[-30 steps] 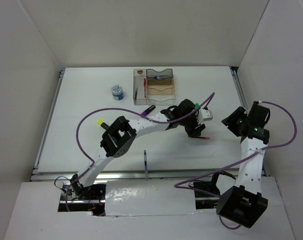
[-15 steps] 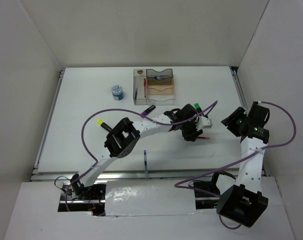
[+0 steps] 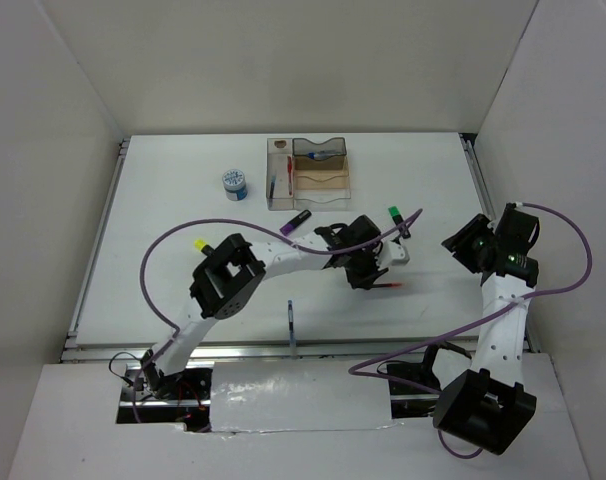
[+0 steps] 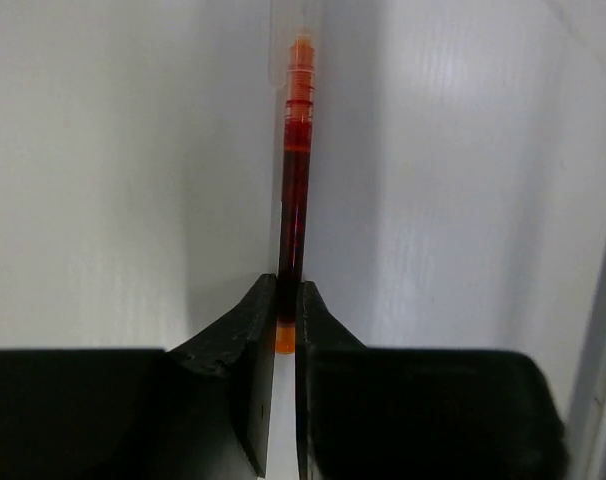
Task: Sort the stationery into containers
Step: Grab a piece of stationery with the left arm, then place the stationery into the container
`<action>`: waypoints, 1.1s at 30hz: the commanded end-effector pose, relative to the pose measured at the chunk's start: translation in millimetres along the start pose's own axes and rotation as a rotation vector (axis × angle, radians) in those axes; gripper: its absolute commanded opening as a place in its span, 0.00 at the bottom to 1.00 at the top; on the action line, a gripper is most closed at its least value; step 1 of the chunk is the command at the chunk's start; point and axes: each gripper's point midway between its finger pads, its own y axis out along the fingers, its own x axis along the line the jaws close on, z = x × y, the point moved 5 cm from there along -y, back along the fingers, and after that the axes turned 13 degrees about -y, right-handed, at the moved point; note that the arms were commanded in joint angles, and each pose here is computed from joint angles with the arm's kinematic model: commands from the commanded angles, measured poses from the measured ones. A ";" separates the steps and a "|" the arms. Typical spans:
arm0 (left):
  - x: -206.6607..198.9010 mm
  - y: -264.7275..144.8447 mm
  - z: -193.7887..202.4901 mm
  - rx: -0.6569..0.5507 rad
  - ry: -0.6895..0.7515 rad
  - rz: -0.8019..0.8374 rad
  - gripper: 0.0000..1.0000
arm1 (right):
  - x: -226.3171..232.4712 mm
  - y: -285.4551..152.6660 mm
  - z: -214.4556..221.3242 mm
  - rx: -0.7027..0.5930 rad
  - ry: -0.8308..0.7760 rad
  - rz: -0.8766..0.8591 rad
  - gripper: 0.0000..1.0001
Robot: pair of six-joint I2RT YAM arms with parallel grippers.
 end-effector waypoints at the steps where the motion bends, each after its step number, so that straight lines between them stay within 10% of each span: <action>1: -1.3 -38.5 22.0 0.052 -0.088 -0.032 0.00 | 6.3 -3.4 -9.6 -0.037 0.006 -0.041 0.49; 16: 136.6 -294.2 -41.2 -0.526 -0.705 -0.425 0.00 | 22.4 10.1 -4.1 -0.010 -0.114 -0.147 0.53; 33: 255.9 -258.7 1.6 -0.529 -1.140 -0.708 0.00 | 68.0 25.3 23.1 0.044 -0.405 -0.236 0.58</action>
